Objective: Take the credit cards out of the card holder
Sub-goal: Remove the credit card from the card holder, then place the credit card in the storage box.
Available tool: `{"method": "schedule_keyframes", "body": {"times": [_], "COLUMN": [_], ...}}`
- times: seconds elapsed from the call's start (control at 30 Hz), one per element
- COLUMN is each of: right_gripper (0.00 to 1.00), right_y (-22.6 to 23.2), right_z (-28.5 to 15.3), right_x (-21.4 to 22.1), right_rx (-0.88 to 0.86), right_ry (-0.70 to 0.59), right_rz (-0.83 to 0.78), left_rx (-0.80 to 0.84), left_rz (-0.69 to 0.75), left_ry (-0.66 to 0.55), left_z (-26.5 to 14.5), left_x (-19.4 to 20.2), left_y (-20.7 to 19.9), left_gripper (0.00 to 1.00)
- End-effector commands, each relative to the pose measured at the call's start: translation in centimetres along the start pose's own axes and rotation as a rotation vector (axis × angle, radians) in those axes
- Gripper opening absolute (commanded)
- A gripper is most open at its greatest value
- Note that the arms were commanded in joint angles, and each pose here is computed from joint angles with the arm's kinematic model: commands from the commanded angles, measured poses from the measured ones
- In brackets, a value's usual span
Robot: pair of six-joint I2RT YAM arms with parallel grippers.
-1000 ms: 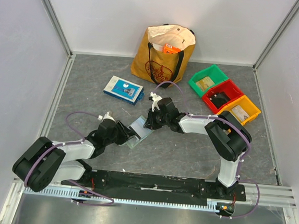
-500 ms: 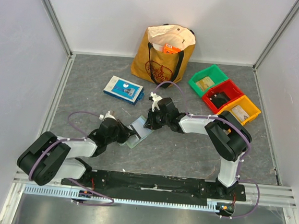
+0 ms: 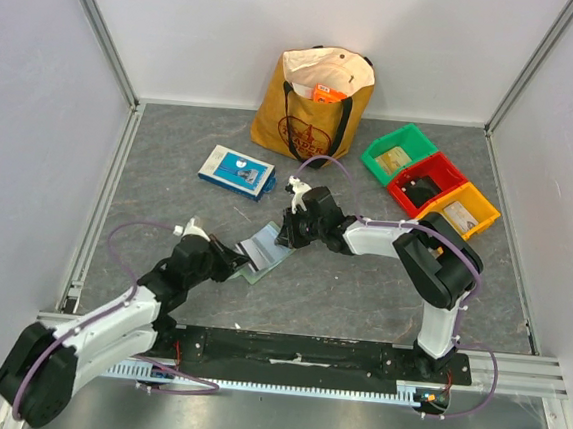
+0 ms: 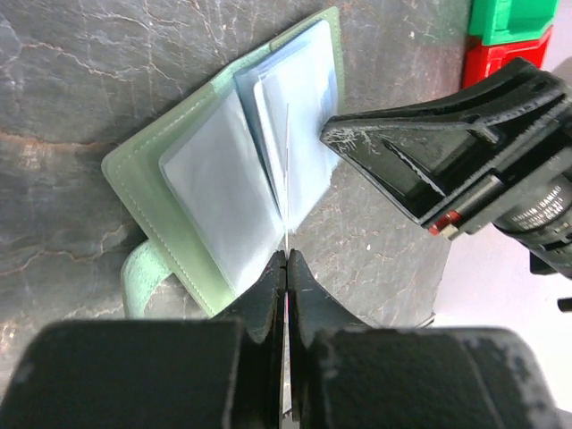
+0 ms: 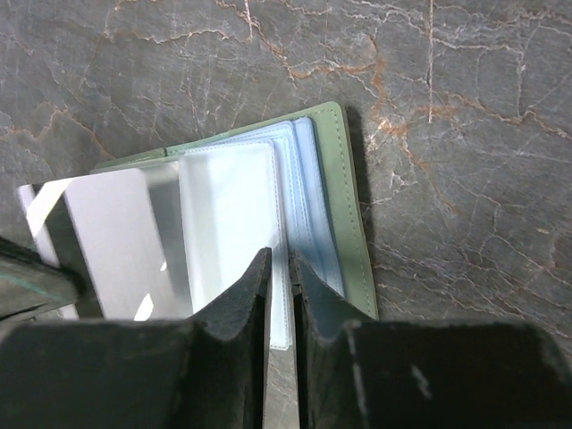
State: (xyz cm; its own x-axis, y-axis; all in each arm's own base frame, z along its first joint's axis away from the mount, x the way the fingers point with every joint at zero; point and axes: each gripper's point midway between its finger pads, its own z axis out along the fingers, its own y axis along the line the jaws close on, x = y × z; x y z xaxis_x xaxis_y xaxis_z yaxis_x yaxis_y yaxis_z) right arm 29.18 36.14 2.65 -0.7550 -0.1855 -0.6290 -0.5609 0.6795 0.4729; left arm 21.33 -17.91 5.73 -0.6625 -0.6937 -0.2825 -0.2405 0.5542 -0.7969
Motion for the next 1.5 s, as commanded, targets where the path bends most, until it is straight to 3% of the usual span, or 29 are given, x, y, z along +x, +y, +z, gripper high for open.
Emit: {"method": "schedule_keyframes", "body": {"times": [0.0,0.37,0.5,0.67,0.9,1.07,1.2,1.3,1.47], "right_gripper": [0.23,0.71,0.83,0.86,0.87,0.82,0.72,0.56,0.11], "right_y": [-0.3,5.0,8.3,11.2,12.5,14.5,15.6,16.1,15.8], "right_z": [-1.4,-8.7,-12.3,-14.8,-15.4,-15.6,-15.6,-15.9,-15.7], "right_x": [-0.2,-6.0,-7.6,-7.1,-7.0,-7.2,-7.3,-7.6,-7.8], "right_rx": [0.029,-0.085,-0.218,-0.386,-0.483,-0.6,-0.657,-0.689,-0.664], "right_ry": [0.004,-0.216,-0.321,-0.375,-0.406,-0.415,-0.425,-0.437,-0.453], "right_rz": [0.012,-0.007,-0.025,-0.008,0.033,0.062,0.06,0.056,0.027], "left_rx": [-0.029,0.277,0.407,0.56,0.716,0.76,0.782,0.79,0.784], "left_rz": [0.056,0.216,0.259,0.302,0.341,0.351,0.342,0.34,0.335], "left_ry": [-0.02,-0.103,-0.133,-0.174,-0.205,-0.202,-0.188,-0.18,-0.161], "left_z": [-1.9,-5.6,-6.8,-8.7,-10.7,-11.1,-11.2,-11.2,-10.9], "left_x": [-0.3,-2.0,-2.4,-2.9,-3.1,-3.1,-2.9,-2.8,-2.5], "left_y": [0.9,-6.3,-9.1,-12.5,-15.8,-16.8,-17.3,-17.4,-17.2], "left_gripper": [0.02,0.02,0.02,0.02,0.02,0.02,0.02,0.02,0.02]}}
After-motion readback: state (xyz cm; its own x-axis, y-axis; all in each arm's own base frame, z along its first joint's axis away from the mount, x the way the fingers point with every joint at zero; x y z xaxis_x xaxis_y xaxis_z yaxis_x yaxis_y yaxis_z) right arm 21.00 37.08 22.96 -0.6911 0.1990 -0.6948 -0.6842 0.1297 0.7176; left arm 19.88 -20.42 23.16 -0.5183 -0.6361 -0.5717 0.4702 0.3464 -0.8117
